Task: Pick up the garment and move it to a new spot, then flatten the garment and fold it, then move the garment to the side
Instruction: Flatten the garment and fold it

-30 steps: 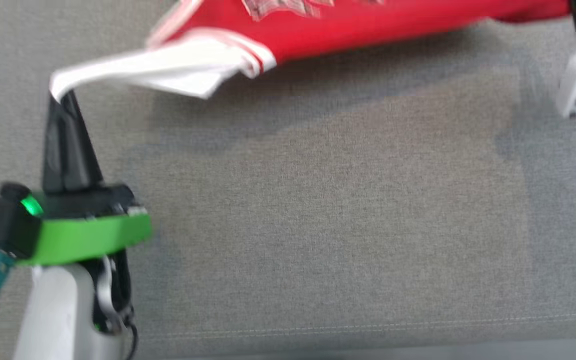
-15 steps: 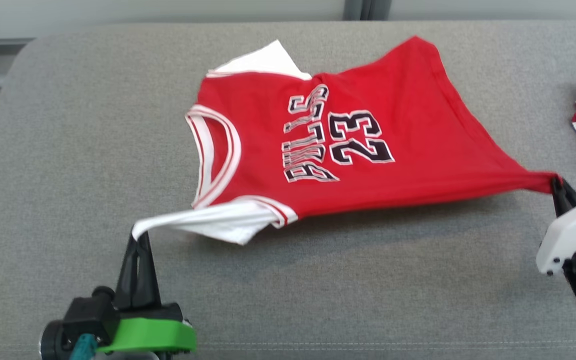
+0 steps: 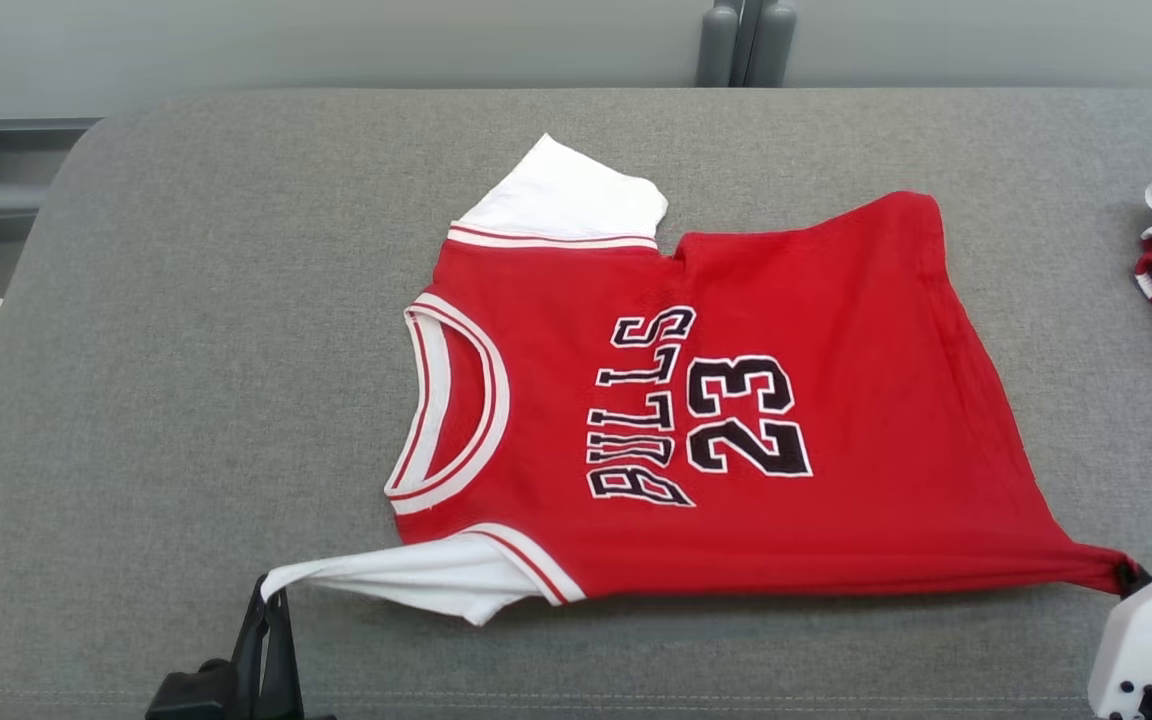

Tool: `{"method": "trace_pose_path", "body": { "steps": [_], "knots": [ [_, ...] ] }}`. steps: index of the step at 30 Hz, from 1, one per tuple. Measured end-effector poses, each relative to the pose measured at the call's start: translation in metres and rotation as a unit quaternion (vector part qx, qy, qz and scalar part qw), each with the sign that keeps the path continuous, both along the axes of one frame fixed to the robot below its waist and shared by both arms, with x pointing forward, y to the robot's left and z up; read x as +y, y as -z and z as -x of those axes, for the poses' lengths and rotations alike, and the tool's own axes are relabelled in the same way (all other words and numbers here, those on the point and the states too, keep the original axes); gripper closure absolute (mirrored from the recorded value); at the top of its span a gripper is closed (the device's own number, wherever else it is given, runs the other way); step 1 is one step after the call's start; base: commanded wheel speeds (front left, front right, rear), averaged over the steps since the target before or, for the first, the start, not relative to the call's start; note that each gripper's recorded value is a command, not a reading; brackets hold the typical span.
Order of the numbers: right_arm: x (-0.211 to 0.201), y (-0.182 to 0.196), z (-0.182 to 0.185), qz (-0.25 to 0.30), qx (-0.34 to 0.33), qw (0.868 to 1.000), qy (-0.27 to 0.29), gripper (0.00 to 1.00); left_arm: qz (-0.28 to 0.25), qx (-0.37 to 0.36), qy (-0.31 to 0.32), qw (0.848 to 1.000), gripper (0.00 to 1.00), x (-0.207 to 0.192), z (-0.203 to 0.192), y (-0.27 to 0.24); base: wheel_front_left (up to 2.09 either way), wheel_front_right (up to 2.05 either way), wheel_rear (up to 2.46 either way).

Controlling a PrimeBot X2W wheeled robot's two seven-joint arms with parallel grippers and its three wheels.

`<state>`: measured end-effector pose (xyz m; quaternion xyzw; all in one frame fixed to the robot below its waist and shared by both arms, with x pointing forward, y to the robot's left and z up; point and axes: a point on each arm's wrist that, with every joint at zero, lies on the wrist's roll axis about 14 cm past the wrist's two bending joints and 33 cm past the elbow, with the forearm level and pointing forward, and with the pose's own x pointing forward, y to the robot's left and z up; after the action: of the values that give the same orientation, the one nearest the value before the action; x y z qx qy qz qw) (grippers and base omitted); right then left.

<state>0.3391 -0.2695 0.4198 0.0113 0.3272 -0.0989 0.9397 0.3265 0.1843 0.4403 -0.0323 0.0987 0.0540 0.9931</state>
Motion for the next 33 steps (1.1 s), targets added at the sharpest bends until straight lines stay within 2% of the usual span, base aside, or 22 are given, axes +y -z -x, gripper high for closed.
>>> {"method": "trace_pose_path", "body": {
  "steps": [4, 9, 17, 25, 33],
  "knots": [
    [0.001, 0.01, 0.013, -0.021, 0.022, 1.0, 0.006, 1.0, -0.003, 0.034, 0.001, 0.999, 1.0, 0.001, 0.009, 0.012, 0.0, 0.0, 0.0],
    [0.003, 0.0, 0.008, -0.028, -0.004, 1.0, 0.005, 1.0, -0.008, 0.051, 0.035, 0.998, 1.0, -0.012, 0.004, 0.013, 0.0, 0.0, 0.0],
    [0.026, -0.03, -0.039, -0.013, -0.055, 0.998, -0.039, 1.0, -0.054, 0.068, 0.126, 0.988, 1.0, -0.035, -0.046, 0.005, 0.0, 0.0, 0.0],
    [0.04, -0.025, -0.068, 0.003, -0.031, 0.996, -0.088, 1.0, -0.09, 0.088, 0.198, 0.972, 1.0, -0.061, -0.084, 0.002, 0.0, 0.0, 0.0],
    [0.036, -0.017, -0.087, 0.013, -0.018, 0.994, -0.103, 1.0, -0.119, 0.082, 0.244, 0.959, 1.0, -0.079, -0.108, 0.001, 0.0, 0.0, 0.0]
  ]
}}
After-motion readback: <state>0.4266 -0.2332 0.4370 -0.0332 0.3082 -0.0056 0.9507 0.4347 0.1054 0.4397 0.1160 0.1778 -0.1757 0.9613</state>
